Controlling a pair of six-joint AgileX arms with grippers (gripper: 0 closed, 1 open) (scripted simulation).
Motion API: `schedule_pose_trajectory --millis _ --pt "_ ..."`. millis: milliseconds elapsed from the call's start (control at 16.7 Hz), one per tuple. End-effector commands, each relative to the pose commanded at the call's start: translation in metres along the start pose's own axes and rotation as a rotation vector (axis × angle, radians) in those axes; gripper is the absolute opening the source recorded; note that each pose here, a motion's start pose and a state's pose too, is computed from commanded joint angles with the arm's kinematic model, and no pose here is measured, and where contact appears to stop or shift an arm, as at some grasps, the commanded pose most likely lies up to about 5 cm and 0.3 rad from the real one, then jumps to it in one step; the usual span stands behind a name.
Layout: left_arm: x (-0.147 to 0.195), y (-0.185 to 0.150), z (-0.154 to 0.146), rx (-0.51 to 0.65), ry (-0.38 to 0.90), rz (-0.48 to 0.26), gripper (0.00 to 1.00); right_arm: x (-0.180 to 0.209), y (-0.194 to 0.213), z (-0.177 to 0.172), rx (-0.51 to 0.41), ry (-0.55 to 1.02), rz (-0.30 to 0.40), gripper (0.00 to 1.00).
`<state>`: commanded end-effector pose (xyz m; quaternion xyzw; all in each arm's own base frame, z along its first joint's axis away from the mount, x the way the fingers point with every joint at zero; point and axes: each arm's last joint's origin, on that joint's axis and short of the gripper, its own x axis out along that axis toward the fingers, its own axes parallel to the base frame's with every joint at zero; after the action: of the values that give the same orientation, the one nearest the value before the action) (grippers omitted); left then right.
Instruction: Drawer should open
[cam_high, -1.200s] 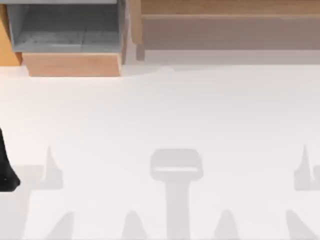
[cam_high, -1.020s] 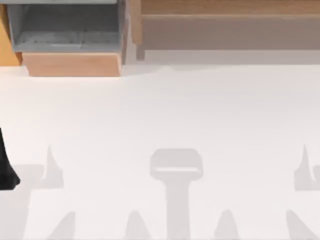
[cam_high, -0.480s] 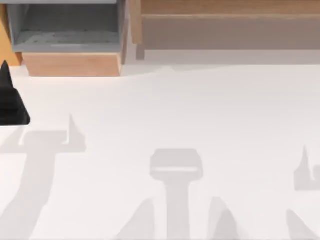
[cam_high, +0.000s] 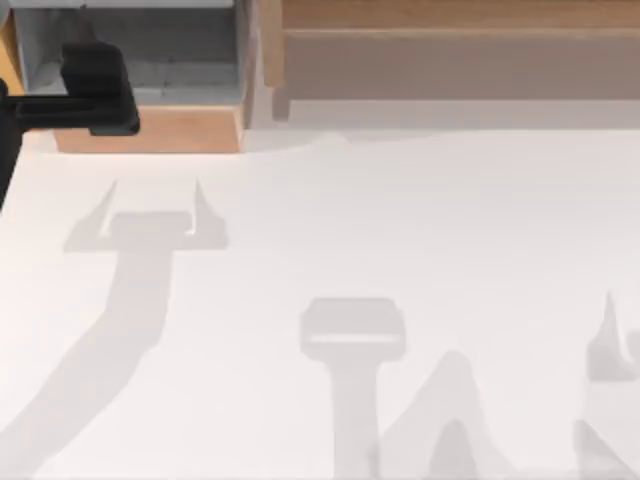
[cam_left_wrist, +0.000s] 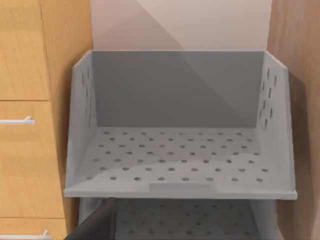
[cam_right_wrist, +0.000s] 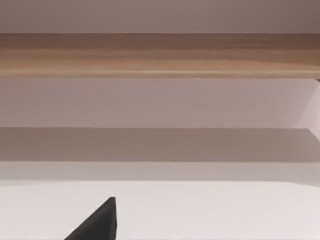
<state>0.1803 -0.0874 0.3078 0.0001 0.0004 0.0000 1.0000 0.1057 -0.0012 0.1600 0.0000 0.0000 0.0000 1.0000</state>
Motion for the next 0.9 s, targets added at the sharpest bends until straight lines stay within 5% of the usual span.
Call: schedule_pose_trajectory --millis 480,900 --pt "0.008 0.002 -0.002 0.033 0.006 0.006 1.0 0.0 0.0 0.0 0.0 0.0 0.0 1.0" --pt "0.108 0.046 -0.05 0.469 0.124 0.021 1.0 0.0 0.0 0.0 0.0 0.0 0.0 1.0"
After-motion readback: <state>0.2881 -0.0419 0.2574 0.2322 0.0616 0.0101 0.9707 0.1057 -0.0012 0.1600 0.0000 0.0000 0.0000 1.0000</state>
